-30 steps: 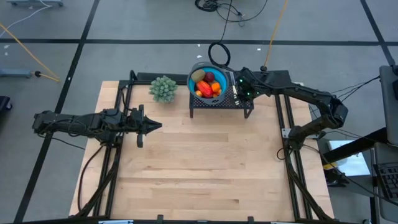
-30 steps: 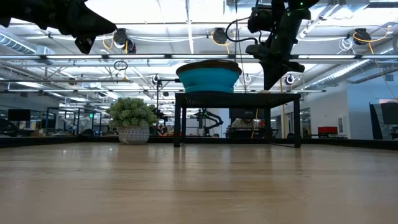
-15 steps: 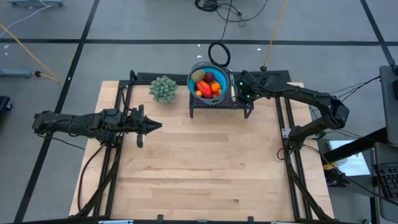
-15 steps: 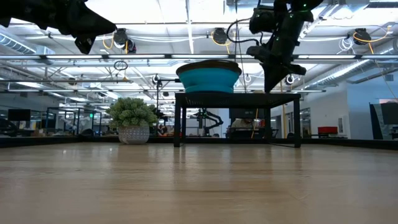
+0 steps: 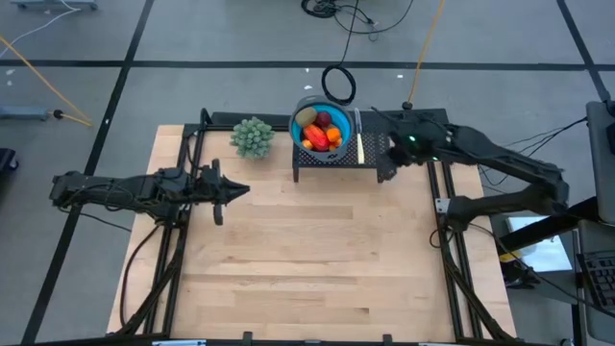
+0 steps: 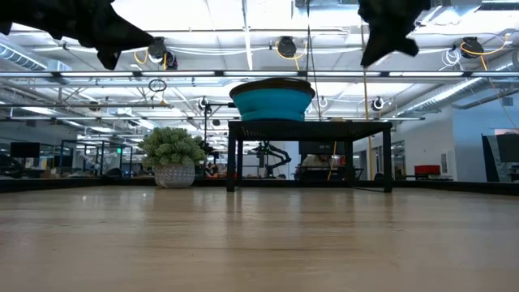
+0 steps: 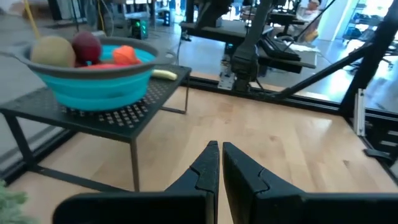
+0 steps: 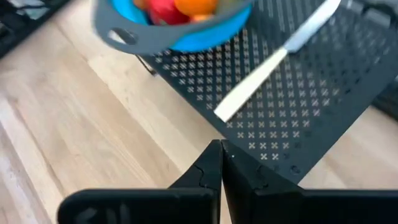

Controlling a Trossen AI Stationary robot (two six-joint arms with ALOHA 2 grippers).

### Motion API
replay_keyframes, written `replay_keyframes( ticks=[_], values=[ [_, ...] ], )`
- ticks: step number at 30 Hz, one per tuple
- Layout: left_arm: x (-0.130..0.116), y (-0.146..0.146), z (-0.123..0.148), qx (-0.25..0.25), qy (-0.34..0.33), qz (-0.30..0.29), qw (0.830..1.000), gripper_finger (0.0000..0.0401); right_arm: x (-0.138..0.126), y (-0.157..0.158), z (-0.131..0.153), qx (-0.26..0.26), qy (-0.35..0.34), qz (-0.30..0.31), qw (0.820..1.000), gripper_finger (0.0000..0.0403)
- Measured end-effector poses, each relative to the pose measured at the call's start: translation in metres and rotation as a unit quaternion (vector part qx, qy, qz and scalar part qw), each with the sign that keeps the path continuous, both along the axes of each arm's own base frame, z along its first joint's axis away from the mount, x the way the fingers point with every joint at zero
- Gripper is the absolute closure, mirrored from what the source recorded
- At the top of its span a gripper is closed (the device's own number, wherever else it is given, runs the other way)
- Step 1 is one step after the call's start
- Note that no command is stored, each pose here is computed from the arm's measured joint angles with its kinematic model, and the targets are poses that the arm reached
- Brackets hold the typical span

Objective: Pick & Place Fruit
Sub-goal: Return to Home Position

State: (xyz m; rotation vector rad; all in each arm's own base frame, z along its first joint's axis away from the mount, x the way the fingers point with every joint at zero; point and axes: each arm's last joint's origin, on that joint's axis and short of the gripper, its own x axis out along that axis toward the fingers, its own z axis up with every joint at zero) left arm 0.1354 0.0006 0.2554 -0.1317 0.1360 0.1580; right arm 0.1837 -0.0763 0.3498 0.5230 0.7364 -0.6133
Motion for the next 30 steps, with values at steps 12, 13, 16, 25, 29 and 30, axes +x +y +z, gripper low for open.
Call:
replay_keyframes(
  ticks=[12, 13, 16, 25, 29, 30],
  values=[
    [-0.022, 0.001, 0.008, 0.017, -0.033, -0.001, 0.999, 0.0382, -0.028, 0.055, 0.021, -0.108, -0.091, 0.064, 0.988, 0.0403],
    [-0.024, 0.001, 0.008, 0.017, -0.033, -0.003, 0.999, 0.0382, -0.029, 0.058, 0.017, -0.113, -0.101, 0.066, 0.986, 0.0403],
    [-0.027, -0.001, 0.007, 0.02, -0.028, -0.009, 0.999, 0.0382, -0.031, 0.063, -0.001, -0.11, -0.135, 0.078, 0.982, 0.0403],
    [-0.029, -0.002, 0.006, 0.032, -0.02, -0.014, 0.999, 0.0382, -0.057, 0.067, -0.052, -0.108, -0.192, 0.083, 0.972, 0.0403],
    [-0.029, -0.001, 0.006, 0.042, -0.019, -0.007, 0.999, 0.0382, -0.079, 0.067, -0.058, -0.123, -0.211, 0.09, 0.965, 0.0403],
    [-0.029, -0.001, 0.006, 0.042, -0.018, -0.007, 0.999, 0.0382, -0.084, 0.067, -0.057, -0.127, -0.216, 0.092, 0.964, 0.0403]
  ],
)
